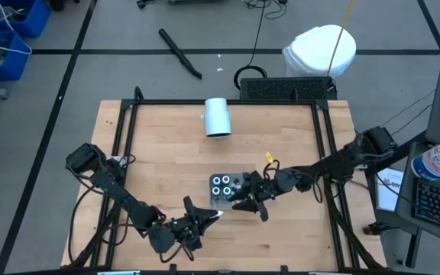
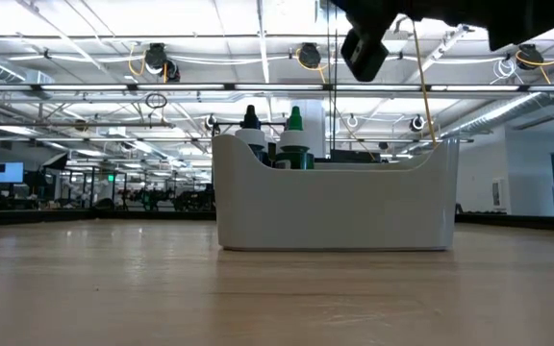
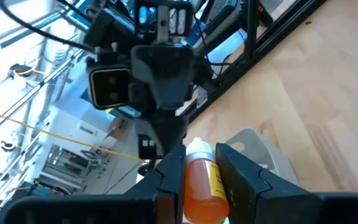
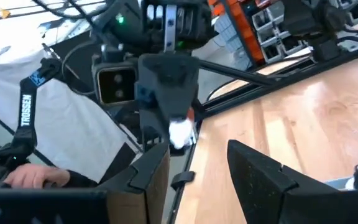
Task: Pick & Place food coloring
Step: Put the orange food coloring bottle into the gray bin
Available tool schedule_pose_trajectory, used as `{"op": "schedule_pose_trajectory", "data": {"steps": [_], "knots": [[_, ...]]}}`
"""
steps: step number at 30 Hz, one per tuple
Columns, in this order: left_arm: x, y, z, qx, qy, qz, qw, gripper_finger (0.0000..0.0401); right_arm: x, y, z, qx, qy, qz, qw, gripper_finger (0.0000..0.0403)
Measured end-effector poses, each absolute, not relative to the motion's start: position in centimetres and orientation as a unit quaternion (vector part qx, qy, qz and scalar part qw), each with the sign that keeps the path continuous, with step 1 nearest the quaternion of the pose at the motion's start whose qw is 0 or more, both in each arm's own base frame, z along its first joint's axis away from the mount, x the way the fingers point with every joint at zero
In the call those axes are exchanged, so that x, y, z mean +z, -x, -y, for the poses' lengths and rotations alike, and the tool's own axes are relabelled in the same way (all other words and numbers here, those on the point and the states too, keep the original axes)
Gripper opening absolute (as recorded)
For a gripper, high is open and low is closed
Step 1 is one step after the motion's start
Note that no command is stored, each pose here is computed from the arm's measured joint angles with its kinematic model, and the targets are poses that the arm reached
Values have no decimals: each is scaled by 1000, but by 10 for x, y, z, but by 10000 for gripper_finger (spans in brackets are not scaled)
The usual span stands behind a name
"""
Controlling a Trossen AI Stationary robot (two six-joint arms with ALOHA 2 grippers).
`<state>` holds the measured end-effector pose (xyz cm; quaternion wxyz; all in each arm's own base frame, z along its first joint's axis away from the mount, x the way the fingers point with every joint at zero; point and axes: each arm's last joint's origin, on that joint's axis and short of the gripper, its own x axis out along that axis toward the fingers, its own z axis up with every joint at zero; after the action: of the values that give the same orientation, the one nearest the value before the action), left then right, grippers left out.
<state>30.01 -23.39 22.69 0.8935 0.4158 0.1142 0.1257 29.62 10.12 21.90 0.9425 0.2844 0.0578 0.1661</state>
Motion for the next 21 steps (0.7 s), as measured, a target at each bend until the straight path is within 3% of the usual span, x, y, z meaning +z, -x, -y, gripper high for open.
{"op": "schedule_pose_trajectory", "data": {"steps": [21], "knots": [[225,-304,227,150,-414,-128,889,80,217,-336,-101,186,-269,-64,943,155]]}}
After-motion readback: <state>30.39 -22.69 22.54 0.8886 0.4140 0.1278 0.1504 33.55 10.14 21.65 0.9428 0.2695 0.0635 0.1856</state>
